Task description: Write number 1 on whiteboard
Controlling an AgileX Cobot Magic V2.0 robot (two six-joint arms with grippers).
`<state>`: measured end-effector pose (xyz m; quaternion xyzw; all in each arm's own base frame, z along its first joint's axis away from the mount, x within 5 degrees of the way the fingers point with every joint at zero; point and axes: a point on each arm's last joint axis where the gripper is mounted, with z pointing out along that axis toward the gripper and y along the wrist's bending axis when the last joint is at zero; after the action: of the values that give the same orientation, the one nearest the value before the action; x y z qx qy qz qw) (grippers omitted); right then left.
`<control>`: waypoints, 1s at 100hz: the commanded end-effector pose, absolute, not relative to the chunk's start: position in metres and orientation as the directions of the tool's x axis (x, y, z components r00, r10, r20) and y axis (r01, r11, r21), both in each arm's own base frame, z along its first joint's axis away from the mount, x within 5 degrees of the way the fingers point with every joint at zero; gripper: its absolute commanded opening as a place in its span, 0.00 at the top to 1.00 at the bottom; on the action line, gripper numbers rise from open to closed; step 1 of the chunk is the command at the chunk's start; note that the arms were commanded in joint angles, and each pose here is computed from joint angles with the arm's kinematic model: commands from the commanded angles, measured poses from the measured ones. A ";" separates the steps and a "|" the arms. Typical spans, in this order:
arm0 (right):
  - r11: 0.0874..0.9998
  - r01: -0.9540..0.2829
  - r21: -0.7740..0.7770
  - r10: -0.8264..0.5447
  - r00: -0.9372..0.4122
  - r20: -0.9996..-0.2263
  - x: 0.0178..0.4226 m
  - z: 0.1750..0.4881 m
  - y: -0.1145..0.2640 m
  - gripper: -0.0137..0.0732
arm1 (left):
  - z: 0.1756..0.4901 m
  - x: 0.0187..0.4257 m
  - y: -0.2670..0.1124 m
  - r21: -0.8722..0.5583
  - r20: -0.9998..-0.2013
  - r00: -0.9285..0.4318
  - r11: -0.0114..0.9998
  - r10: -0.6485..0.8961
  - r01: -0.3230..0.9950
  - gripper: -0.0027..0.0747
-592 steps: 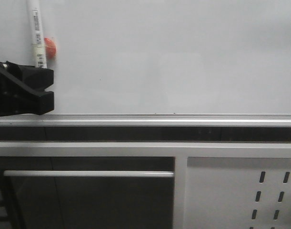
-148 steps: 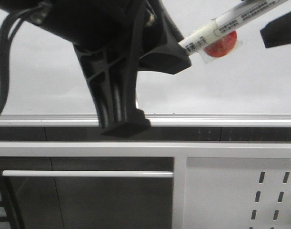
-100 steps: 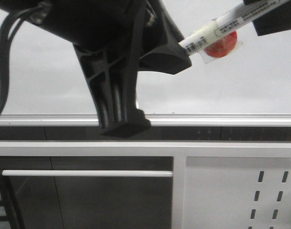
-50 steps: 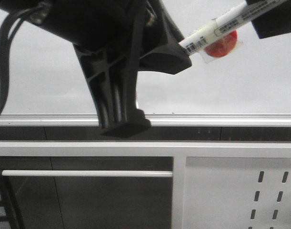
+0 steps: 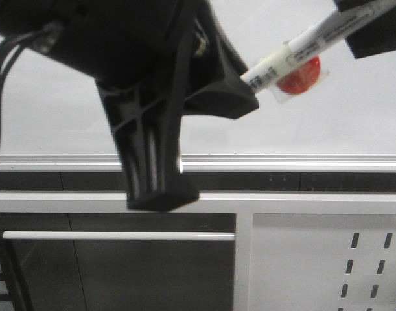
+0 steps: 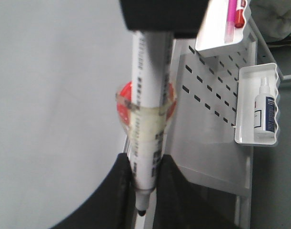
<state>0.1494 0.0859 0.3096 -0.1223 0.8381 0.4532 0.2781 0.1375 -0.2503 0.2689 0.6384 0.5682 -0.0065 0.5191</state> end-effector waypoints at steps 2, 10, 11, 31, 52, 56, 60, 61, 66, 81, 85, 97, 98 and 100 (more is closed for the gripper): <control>0.507 -0.477 0.718 0.071 -0.807 -0.586 0.153 0.321 0.091 0.60 | 0.282 0.135 -0.249 0.634 -0.643 0.342 0.227 0.685 0.739 0.99; 0.508 -0.471 0.722 0.060 -0.816 -0.575 0.157 0.317 0.095 0.60 | 0.282 0.135 -0.249 0.634 -0.643 0.342 0.227 0.685 0.739 0.99; 0.508 -0.471 0.721 0.059 -0.817 -0.574 0.157 0.316 0.096 0.60 | 0.282 0.135 -0.249 0.634 -0.643 0.342 0.227 0.685 0.739 0.99; 0.501 -0.482 0.719 0.012 -0.827 -0.562 0.164 0.305 0.117 0.60 | 0.282 0.135 -0.249 0.634 -0.643 0.342 0.227 0.685 0.739 0.99; 0.536 -0.477 0.696 0.023 -0.816 -0.577 0.171 0.299 0.127 0.60 | 0.279 0.135 -0.248 0.614 -0.653 0.308 0.246 0.692 0.750 0.99; 0.544 -0.474 0.693 0.032 -0.813 -0.582 0.173 0.299 0.127 0.60 | 0.277 0.134 -0.247 0.610 -0.654 0.303 0.246 0.693 0.753 0.99; 0.549 -0.472 0.690 0.038 -0.810 -0.585 0.173 0.299 0.126 0.60 | 0.276 0.134 -0.247 0.609 -0.651 0.301 0.243 0.696 0.755 0.99; 0.548 -0.472 0.690 0.038 -0.811 -0.584 0.173 0.299 0.126 0.60 | 0.276 0.134 -0.247 0.609 -0.651 0.301 0.243 0.696 0.755 0.99; 0.552 -0.471 0.688 0.039 -0.810 -0.585 0.174 0.298 0.126 0.60 | 0.276 0.134 -0.246 0.610 -0.651 0.301 0.244 0.697 0.754 0.99; 0.577 -0.480 0.661 0.023 -0.799 -0.600 0.175 0.296 0.125 0.60 | 0.276 0.138 -0.243 0.630 -0.632 0.275 0.274 0.725 0.727 0.99; 0.583 -0.481 0.655 0.021 -0.797 -0.604 0.175 0.296 0.124 0.60 | 0.276 0.140 -0.241 0.636 -0.627 0.267 0.283 0.732 0.718 0.99; 0.596 -0.476 0.647 0.036 -0.789 -0.613 0.178 0.296 0.123 0.60 | 0.277 0.139 -0.241 0.631 -0.634 0.267 0.285 0.726 0.722 0.99; 0.597 -0.475 0.646 0.037 -0.789 -0.614 0.178 0.296 0.123 0.60 | 0.277 0.139 -0.241 0.630 -0.634 0.266 0.286 0.726 0.722 0.99; 0.601 -0.474 0.644 0.039 -0.787 -0.616 0.178 0.296 0.123 0.60 | 0.277 0.139 -0.241 0.629 -0.635 0.265 0.286 0.726 0.722 0.99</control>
<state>0.1733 0.1219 0.2844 -0.1342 0.8542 0.4215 0.2733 0.1409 -0.2422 0.2612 0.6182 0.6019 0.0170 0.5052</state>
